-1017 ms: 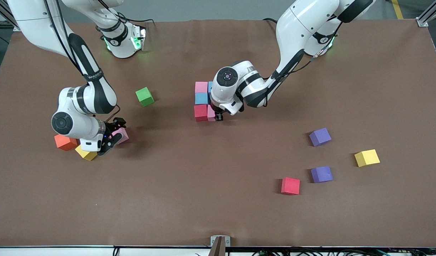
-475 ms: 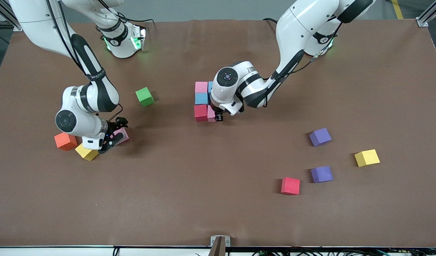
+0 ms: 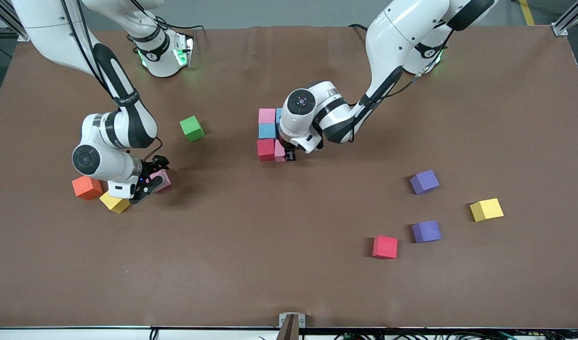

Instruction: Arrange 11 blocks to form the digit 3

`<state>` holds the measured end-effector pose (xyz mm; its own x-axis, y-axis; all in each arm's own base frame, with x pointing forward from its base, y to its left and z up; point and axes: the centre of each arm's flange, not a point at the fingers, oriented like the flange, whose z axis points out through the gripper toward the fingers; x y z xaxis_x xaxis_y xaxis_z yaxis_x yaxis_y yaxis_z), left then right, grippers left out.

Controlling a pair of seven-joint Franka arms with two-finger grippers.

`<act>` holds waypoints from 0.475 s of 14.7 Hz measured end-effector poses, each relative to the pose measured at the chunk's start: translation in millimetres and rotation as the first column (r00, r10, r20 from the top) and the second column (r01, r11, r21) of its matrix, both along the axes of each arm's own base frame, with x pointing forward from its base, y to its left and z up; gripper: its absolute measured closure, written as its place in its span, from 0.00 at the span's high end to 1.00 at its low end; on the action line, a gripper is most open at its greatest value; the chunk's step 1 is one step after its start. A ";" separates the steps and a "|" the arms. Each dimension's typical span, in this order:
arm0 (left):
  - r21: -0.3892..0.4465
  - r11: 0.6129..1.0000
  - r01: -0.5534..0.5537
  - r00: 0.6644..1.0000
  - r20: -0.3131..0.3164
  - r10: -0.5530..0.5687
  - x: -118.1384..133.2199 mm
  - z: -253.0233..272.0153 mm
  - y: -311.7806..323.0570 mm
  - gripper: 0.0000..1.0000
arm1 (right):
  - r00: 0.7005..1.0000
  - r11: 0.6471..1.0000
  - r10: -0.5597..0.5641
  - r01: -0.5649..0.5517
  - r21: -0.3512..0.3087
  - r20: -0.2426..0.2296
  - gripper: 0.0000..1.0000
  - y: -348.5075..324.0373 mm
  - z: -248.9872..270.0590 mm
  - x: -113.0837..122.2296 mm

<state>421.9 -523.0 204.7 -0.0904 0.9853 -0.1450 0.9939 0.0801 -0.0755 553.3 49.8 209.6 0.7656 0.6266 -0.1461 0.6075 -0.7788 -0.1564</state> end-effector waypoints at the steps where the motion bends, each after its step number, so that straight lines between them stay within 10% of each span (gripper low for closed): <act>1: -0.002 1.000 0.000 1.000 0.001 0.000 0.2 0.3 -0.2 0.56 | 1.000 1.000 0.000 0.000 0.000 0.000 0.89 0.0 0.0 0.0; 7: -0.011 1.000 -0.001 1.000 0.007 0.002 0.7 1.2 -1.1 0.56 | 1.000 1.000 0.000 0.000 0.000 0.003 0.63 0.0 1.0 0.4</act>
<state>422.6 -524.1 205.8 -0.0909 0.9835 -0.1563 0.9943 0.0808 -0.0697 553.7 49.7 210.6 0.7658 0.6268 -0.1441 0.6082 -0.7786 -0.1544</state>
